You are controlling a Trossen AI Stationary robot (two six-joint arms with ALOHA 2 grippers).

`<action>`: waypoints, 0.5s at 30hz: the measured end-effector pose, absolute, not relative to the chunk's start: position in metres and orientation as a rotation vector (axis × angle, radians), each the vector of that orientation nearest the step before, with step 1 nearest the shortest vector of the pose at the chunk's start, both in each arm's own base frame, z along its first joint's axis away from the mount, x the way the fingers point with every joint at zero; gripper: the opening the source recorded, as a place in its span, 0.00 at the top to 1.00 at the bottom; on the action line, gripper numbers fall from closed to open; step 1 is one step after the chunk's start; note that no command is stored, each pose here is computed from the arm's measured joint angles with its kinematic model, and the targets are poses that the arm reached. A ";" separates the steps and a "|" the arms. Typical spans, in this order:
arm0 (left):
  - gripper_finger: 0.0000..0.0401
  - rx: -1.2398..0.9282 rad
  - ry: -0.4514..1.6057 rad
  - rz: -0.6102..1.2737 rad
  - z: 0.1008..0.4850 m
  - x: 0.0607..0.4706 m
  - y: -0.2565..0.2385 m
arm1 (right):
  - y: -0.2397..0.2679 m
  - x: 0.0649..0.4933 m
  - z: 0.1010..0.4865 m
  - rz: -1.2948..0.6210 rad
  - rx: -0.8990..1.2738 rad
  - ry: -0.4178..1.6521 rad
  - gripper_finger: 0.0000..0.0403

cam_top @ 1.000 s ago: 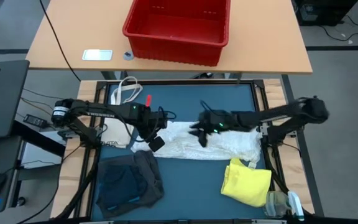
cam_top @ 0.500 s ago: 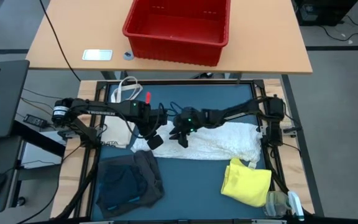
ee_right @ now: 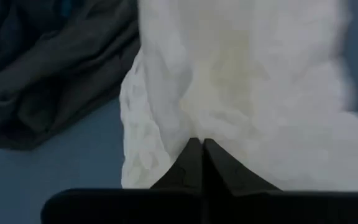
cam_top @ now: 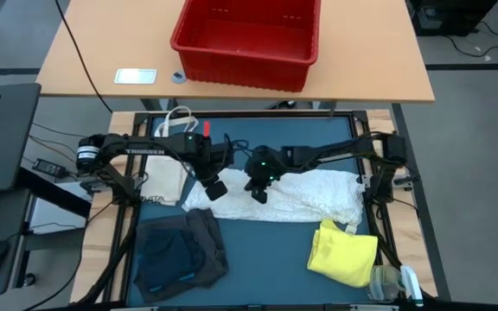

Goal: Fold laundry
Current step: Fold the white shirt

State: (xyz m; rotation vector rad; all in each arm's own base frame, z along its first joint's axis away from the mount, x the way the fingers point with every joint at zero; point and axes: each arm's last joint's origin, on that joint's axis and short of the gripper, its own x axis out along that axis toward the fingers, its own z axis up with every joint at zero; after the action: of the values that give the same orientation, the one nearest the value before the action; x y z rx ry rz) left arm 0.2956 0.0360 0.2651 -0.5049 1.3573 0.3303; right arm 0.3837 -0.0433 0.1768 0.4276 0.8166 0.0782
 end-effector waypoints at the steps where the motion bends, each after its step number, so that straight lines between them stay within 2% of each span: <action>1: 1.00 -0.503 1.357 0.332 0.263 0.297 0.040 | -0.042 0.380 0.185 0.047 0.413 0.812 0.99; 5: 1.00 -0.511 1.378 0.356 0.253 0.300 0.060 | -0.052 0.373 0.199 -0.031 0.424 0.793 0.99; 9: 1.00 -0.535 1.414 0.344 0.241 0.301 0.080 | -0.065 0.378 0.176 -0.084 0.584 0.838 0.99; 15: 1.00 -0.652 1.461 0.248 0.247 0.288 0.091 | -0.051 0.387 0.174 0.168 0.705 0.812 0.98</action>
State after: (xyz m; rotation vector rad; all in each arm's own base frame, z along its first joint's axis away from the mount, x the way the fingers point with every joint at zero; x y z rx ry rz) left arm 0.2880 0.0914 0.2467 -0.6518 1.4606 0.2478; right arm 0.3867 -0.0512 0.1743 0.7050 0.8118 0.1682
